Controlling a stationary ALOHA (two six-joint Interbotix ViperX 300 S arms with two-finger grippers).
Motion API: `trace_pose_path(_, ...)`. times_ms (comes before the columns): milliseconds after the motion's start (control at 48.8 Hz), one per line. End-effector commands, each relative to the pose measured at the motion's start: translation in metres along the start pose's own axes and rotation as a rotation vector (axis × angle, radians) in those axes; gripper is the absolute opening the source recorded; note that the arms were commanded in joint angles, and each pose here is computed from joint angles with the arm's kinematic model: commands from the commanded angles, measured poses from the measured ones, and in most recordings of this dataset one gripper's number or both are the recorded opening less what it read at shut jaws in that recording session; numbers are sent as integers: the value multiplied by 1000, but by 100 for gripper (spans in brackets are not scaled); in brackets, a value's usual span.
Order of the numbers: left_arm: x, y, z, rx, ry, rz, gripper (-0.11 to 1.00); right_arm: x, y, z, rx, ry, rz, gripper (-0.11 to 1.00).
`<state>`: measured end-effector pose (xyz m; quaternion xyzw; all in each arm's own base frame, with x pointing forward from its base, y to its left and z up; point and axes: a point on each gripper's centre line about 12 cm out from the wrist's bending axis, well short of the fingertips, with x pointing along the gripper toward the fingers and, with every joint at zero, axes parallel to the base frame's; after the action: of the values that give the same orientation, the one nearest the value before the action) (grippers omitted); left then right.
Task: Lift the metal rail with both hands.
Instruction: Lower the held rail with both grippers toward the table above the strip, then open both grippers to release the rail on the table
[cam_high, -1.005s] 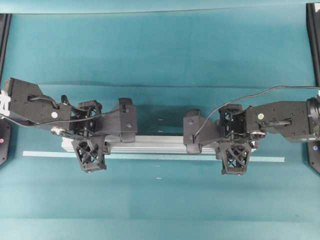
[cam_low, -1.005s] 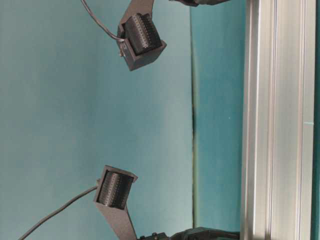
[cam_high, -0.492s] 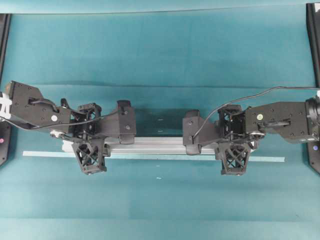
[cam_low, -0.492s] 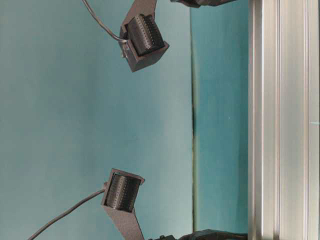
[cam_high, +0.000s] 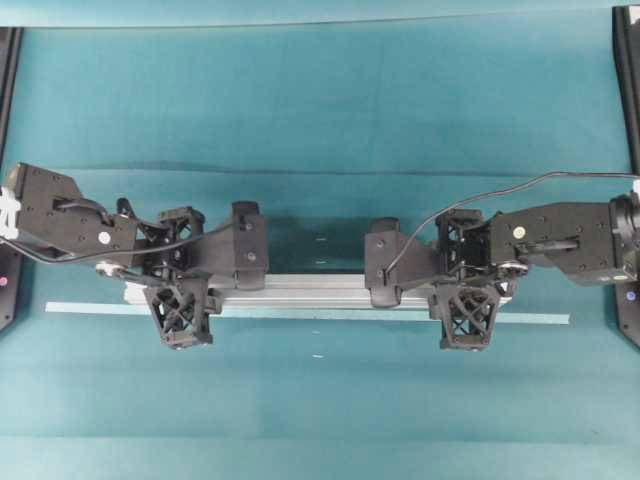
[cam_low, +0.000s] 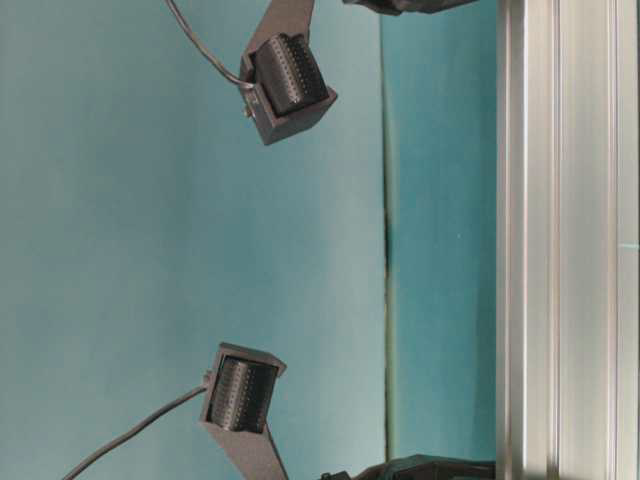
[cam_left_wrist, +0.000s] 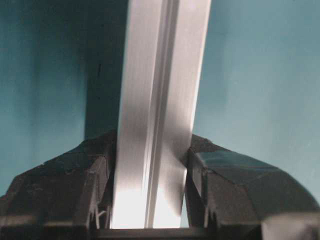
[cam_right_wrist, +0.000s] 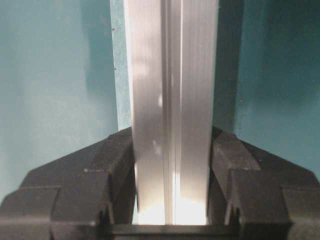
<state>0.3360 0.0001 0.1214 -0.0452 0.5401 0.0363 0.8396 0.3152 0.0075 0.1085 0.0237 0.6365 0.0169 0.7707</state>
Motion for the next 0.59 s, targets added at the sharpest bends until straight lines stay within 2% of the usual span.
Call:
trace_pose_path(0,-2,1,12,1,-52,-4,31,2,4,7,13,-32,12,38)
trace_pose_path(287,-3,0,13,14,-58,-6,31,2,9,7,20,-20,27,39)
trace_pose_path(328,-3,0,13,16,-56,-5,31,2,9,7,26,-20,33,43)
trace_pose_path(390,-3,0,12,17,-53,-6,32,3,11,7,44,-16,46,55)
trace_pose_path(472,-3,1,11,16,-53,-5,54,2,14,7,68,-2,70,70)
trace_pose_path(574,-5,1,10,17,-56,-6,85,2,16,3,78,32,82,83)
